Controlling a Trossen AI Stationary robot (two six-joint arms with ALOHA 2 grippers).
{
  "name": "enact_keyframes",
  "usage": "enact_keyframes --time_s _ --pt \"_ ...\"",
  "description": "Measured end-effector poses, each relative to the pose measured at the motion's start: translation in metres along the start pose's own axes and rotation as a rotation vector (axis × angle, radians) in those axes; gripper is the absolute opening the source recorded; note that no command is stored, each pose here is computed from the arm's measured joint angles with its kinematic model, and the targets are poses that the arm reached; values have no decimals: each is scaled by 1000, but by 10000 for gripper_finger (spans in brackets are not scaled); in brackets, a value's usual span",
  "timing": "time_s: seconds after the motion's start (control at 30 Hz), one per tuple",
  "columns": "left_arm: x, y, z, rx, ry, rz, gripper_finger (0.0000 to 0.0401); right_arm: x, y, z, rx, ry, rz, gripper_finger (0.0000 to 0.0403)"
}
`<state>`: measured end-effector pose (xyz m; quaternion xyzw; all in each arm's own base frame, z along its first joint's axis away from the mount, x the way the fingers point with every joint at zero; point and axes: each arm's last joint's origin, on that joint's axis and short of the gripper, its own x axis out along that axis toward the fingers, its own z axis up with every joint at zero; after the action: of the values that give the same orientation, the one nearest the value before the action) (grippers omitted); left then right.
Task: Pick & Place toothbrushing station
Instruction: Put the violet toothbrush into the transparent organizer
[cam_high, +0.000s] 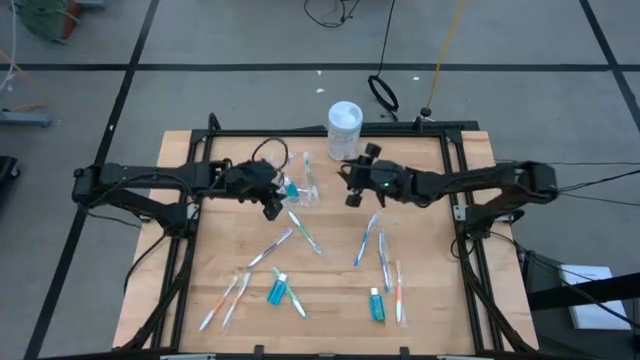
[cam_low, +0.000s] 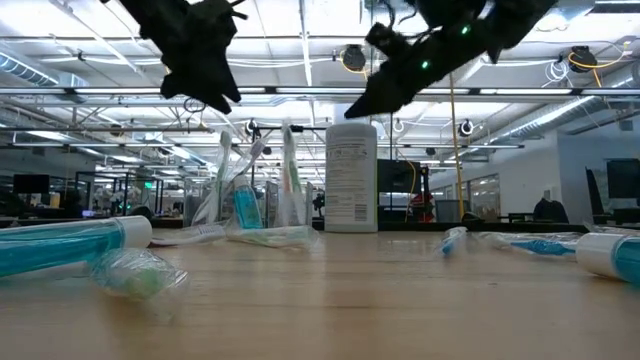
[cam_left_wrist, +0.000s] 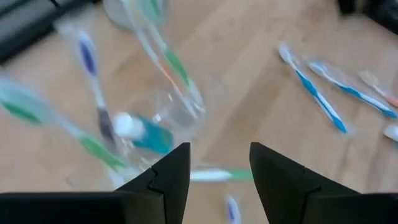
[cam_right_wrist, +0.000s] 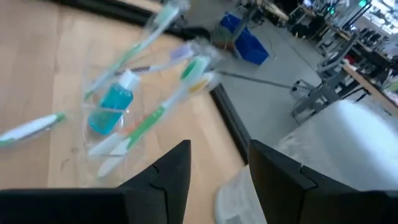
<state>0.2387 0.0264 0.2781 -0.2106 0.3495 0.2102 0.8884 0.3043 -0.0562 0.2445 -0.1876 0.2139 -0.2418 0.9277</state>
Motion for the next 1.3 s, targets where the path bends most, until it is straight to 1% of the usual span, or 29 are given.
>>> enact_keyframes --time_s 0.1,0.17,0.23,0.3,0.4,0.5,0.57,0.67,0.7,0.8,0.93,1.1,1.2,1.3 --pt "3 -11 -14 12 85 -2 172 -17 -12 10 15 -32 -9 151" --pt "6 -19 -25 38 155 14 172 -26 -17 13 63 -41 -10 150" --pt "14 -30 -36 52 205 22 172 -32 -20 13 121 -59 -14 148" --pt "22 -39 -49 83 282 30 172 -37 -21 10 142 -59 -14 146" --pt "36 -55 -66 124 366 17 172 -42 -20 3 139 -53 -12 144" --pt "51 -64 -82 135 428 43 172 -43 -19 -2 102 -52 -12 144" --pt "61 -67 -89 121 467 60 172 -43 -19 -3 93 -48 -11 144" --pt "74 -68 -98 72 584 39 172 -43 -19 -2 103 -58 -14 144" --pt "79 -67 -100 68 601 48 172 -43 -20 -2 106 -63 -15 144" --pt "91 -62 -103 44 597 121 172 -43 -19 -1 112 -64 -12 144" --pt "103 -56 -104 15 639 130 172 -43 -19 -1 138 -65 -9 140" --pt "111 -51 -104 -9 580 231 172 -43 -18 -1 140 -65 -7 139" --pt "112 -49 -103 -5 587 228 172 -43 -18 -1 140 -66 -7 139" --pt "113 -48 -101 60 592 199 172 -43 -18 -1 140 -65 -7 139"
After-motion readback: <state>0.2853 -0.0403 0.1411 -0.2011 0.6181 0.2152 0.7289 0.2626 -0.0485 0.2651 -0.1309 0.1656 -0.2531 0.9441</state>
